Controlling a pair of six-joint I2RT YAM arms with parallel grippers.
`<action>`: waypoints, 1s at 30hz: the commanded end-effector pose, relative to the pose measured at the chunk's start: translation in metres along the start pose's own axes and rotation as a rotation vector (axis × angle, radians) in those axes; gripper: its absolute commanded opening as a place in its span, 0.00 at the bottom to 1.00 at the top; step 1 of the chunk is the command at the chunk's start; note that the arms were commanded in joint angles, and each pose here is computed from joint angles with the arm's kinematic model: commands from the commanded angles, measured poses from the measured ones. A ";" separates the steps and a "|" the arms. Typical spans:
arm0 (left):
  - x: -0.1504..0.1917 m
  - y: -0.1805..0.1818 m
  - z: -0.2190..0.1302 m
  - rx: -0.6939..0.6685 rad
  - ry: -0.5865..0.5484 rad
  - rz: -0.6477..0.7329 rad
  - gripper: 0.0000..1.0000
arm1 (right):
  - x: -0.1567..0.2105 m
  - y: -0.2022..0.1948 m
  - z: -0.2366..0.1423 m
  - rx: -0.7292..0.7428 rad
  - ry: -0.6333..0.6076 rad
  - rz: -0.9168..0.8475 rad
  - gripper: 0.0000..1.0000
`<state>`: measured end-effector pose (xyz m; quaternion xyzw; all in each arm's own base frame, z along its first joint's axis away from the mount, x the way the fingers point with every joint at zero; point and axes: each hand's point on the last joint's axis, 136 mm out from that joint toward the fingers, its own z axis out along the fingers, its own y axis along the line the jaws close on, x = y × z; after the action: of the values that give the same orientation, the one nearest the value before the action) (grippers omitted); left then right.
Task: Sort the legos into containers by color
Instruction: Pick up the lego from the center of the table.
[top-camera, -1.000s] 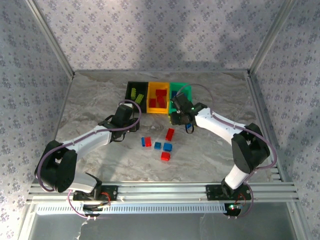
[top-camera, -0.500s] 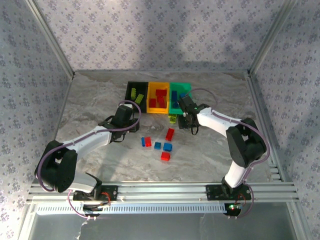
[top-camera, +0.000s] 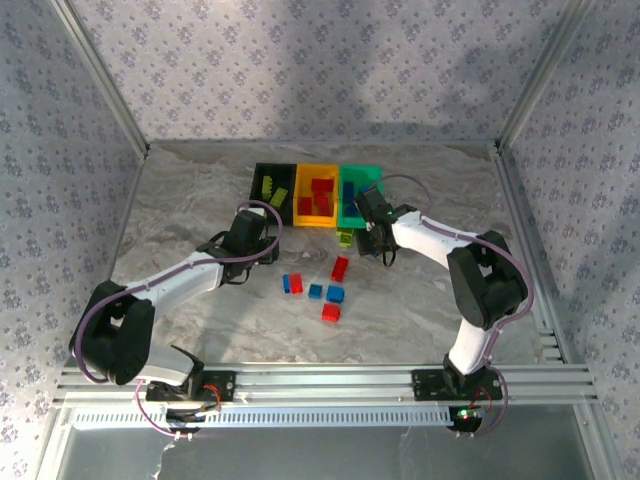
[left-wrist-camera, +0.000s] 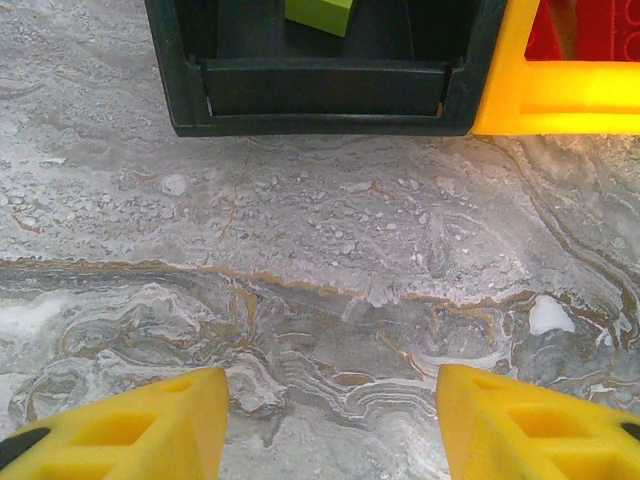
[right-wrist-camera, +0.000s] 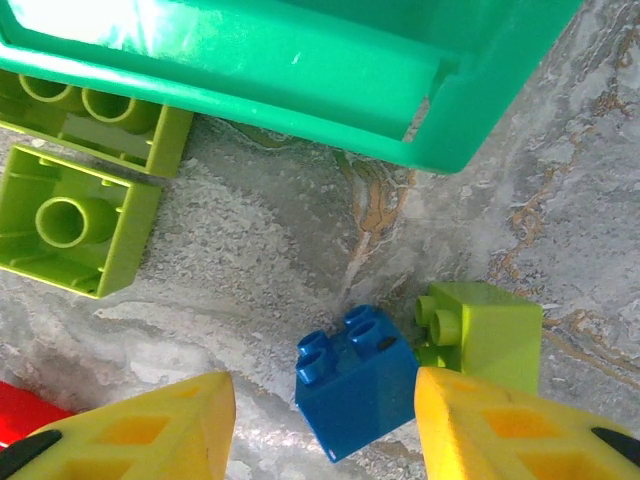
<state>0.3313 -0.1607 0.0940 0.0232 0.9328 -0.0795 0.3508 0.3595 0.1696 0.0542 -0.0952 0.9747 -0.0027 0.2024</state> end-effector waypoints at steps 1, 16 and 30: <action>-0.001 -0.002 0.001 0.012 -0.005 -0.014 0.57 | 0.001 -0.010 0.005 0.046 0.029 -0.025 0.52; -0.002 -0.002 0.001 0.012 -0.006 -0.013 0.57 | 0.007 -0.003 0.017 0.048 0.048 -0.042 0.47; -0.001 -0.002 0.002 0.013 -0.003 -0.015 0.57 | -0.028 0.011 -0.040 0.013 -0.078 -0.051 0.37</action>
<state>0.3322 -0.1618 0.0950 0.0234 0.9317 -0.0821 0.3531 0.3568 0.1744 0.0522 -0.1194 0.9736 -0.0280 0.1927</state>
